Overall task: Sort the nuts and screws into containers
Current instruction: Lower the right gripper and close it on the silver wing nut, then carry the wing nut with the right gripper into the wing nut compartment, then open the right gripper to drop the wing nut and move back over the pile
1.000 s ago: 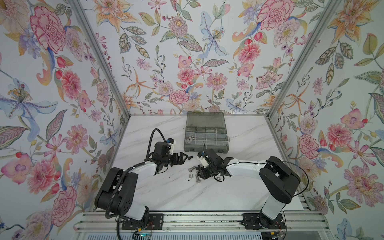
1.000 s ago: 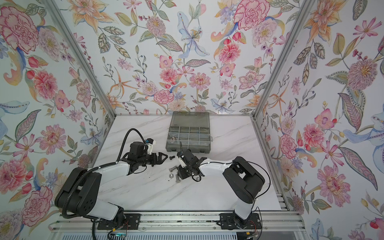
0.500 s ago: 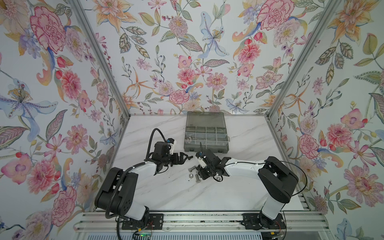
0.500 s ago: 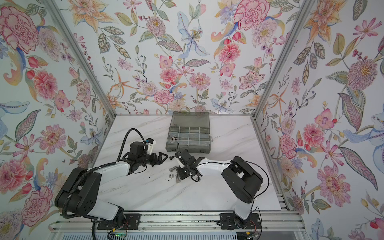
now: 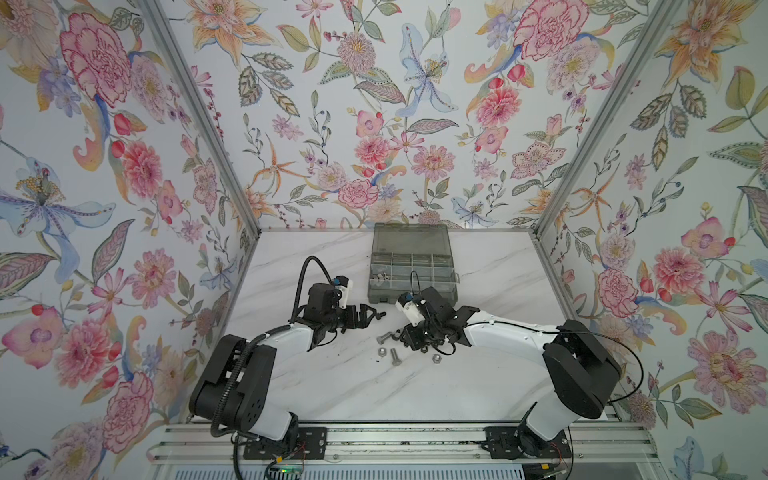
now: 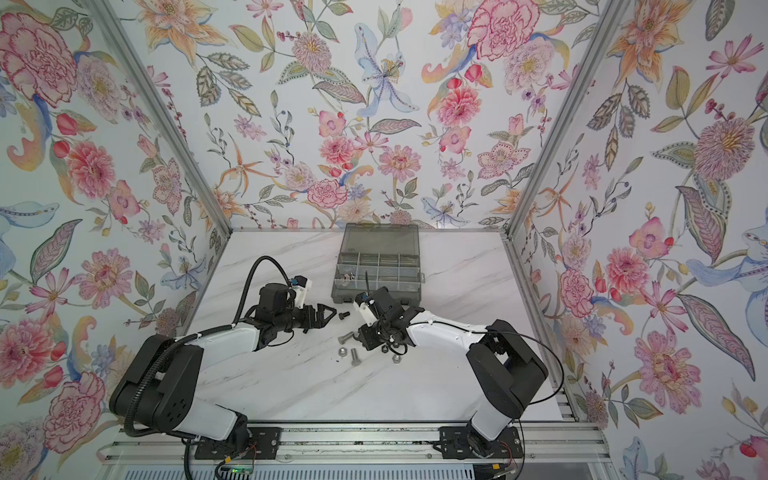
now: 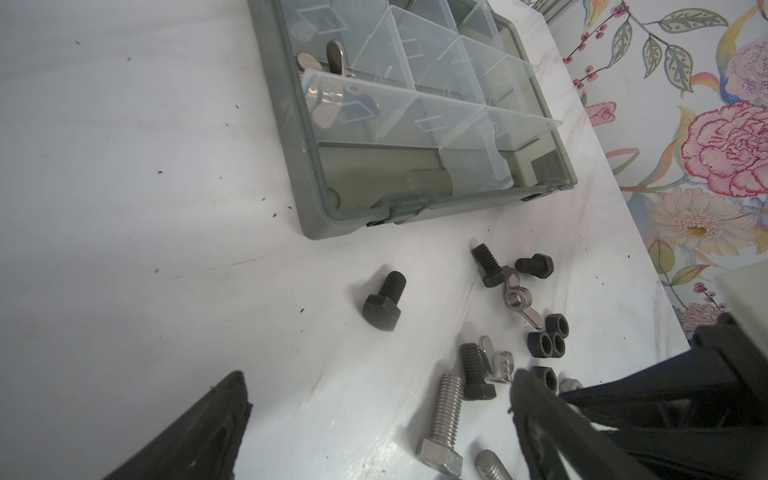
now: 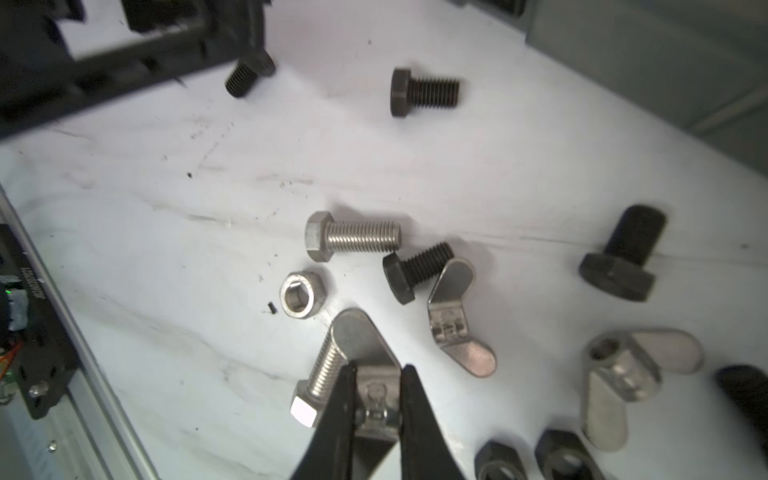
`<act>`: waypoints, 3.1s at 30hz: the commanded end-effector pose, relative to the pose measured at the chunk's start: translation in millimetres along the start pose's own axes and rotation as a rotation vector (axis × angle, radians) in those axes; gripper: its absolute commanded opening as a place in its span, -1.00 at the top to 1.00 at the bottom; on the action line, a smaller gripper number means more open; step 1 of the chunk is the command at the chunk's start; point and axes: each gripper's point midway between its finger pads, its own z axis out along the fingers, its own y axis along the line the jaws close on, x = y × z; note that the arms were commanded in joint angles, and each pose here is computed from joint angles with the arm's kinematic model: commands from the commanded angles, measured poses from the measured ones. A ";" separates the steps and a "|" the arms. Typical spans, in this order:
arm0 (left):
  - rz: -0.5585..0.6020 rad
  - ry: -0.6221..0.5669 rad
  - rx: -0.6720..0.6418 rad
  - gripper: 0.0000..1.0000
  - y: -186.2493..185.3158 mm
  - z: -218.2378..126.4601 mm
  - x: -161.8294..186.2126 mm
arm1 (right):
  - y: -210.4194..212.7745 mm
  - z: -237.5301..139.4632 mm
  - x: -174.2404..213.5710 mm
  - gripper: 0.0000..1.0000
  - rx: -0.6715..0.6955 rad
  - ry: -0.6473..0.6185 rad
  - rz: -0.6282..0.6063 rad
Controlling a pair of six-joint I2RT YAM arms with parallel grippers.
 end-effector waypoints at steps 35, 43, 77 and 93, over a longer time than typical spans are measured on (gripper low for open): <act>0.000 -0.029 0.061 -0.99 -11.9 -6.2 -2.6 | -68.0 51.3 -213.4 0.91 0.150 -0.304 -0.060; -0.001 -0.030 0.062 -0.99 -12.4 -7.2 -2.0 | -78.7 73.8 -222.8 0.91 0.160 -0.310 -0.051; -0.007 -0.022 0.078 -0.99 -10.9 -3.2 4.0 | -111.7 95.8 -204.6 0.72 0.175 -0.258 0.001; -0.009 -0.024 0.079 -0.99 -12.2 -3.3 1.1 | -110.6 96.9 -205.0 0.27 0.167 -0.258 0.002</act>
